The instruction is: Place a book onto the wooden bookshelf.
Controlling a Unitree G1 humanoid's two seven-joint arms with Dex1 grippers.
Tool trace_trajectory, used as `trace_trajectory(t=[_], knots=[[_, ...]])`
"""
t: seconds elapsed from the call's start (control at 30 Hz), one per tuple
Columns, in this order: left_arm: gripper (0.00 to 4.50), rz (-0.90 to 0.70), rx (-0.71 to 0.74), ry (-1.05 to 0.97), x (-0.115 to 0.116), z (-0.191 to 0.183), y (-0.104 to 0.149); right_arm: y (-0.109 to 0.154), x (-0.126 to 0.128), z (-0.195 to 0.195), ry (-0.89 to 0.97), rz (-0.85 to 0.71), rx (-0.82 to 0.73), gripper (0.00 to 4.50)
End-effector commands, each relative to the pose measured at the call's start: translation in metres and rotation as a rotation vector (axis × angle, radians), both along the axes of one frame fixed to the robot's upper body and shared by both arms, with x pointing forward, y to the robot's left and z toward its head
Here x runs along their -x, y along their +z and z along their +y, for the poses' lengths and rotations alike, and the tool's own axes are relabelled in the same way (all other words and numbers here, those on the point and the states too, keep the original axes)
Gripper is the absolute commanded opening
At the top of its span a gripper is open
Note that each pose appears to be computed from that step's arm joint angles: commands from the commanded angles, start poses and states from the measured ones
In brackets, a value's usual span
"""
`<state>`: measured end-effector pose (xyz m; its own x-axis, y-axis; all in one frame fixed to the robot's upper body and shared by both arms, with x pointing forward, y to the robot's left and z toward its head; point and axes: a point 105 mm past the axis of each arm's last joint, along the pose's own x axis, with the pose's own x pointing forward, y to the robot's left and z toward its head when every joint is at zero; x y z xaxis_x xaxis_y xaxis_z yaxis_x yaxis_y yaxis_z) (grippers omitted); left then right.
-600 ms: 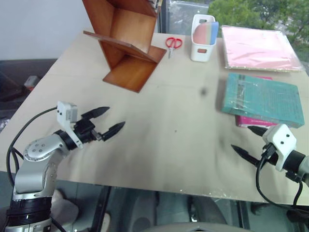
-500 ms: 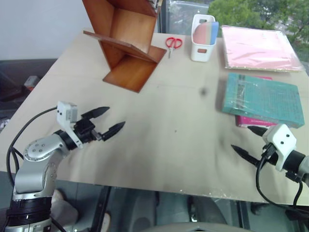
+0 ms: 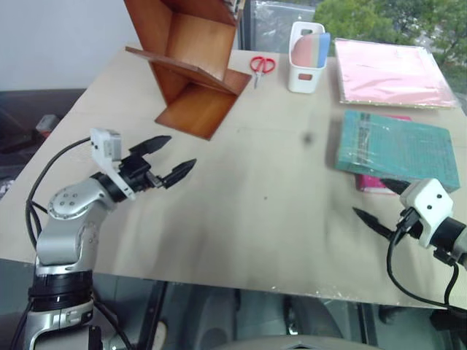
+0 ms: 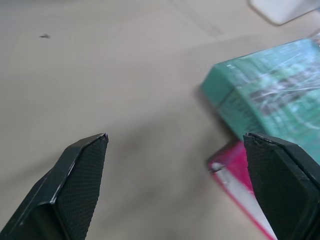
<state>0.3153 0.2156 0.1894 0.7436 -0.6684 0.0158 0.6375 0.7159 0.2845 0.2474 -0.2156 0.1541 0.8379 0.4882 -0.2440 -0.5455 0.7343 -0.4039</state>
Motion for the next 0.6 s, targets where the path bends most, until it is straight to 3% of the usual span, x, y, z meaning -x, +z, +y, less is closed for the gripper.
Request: trace_trajectory(t=[0.03, 0.27, 0.47, 0.6], knots=[[4.5, -0.063, -0.002, -0.134, 0.01, -0.022, 0.018, 0.017, -0.005, -0.017, -0.051, -0.041, -0.063, 3.54], [4.5, 0.005, 0.044, -0.388, 0.032, -0.056, 0.029, 0.023, -0.016, -0.058, -0.222, -0.029, -0.006, 0.03], [4.5, 0.032, 0.02, -0.532, 0.05, -0.076, 0.039, 0.029, -0.027, -0.108, -0.475, -0.031, 0.12, 0.03], [4.5, 0.051, -0.015, -0.666, 0.066, -0.09, 0.044, 0.037, -0.026, -0.125, -0.495, -0.024, 0.137, 0.03]])
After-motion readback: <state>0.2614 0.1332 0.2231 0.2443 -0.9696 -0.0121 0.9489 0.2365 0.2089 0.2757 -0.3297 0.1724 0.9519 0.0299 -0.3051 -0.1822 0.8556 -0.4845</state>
